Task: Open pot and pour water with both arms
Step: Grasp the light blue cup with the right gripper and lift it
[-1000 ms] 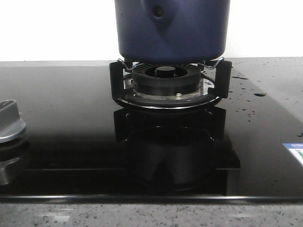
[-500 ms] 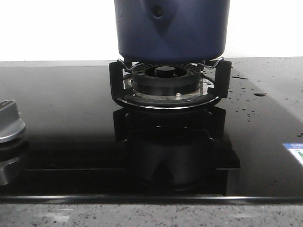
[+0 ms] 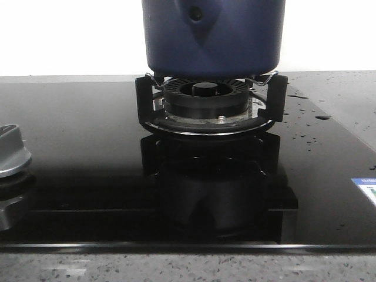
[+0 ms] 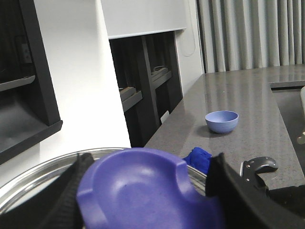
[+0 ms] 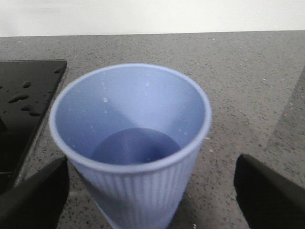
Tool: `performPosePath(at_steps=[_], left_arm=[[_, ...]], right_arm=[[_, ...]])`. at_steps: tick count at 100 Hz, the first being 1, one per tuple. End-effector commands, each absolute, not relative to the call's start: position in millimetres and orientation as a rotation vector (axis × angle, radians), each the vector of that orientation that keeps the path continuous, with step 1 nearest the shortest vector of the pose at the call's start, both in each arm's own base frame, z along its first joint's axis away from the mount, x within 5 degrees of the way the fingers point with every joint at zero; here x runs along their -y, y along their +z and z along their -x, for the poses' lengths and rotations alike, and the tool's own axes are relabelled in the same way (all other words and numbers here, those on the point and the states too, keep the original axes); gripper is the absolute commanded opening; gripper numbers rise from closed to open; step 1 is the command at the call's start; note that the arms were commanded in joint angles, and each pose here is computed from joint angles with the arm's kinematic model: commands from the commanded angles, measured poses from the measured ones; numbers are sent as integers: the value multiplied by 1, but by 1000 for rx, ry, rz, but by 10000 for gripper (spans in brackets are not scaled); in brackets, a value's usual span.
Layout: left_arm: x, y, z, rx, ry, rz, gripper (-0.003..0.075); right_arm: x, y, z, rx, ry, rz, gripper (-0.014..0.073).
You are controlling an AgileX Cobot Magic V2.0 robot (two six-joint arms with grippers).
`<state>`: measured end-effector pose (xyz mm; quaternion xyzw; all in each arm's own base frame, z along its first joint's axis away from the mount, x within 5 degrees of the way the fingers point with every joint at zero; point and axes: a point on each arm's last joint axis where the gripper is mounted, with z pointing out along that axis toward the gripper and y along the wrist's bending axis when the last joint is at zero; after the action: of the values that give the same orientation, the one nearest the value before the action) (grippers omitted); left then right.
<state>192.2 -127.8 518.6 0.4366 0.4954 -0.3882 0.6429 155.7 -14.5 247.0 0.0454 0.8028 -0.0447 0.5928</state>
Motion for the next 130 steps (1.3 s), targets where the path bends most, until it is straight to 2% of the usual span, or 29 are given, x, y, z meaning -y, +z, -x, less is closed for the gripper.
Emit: performPosePath(at_steps=[1, 36, 60, 72, 110, 122, 130], left_arm=[[123, 539, -179, -1051, -931, -918, 221], [123, 538, -179, -1050, -933, -925, 221], [123, 538, -179, -1054, -925, -930, 221], [123, 536, -180, -1065, -911, -941, 221], [124, 525, -187, -1113, -918, -919, 221], [124, 522, -188, -1134, -885, -940, 221], [124, 520, -189, -1169, -898, -938, 222]], right_arm=[[16, 261, -164, -1766, -147, -127, 605], [17, 254, -194, -1753, -207, -163, 605], [16, 249, -215, -1754, -178, -201, 590], [14, 252, -224, -1728, -175, -163, 531], [14, 246, -232, -1746, -190, -159, 252], [13, 251, -230, -1732, -188, -140, 218], [8, 262, -225, -1719, -175, -51, 218]])
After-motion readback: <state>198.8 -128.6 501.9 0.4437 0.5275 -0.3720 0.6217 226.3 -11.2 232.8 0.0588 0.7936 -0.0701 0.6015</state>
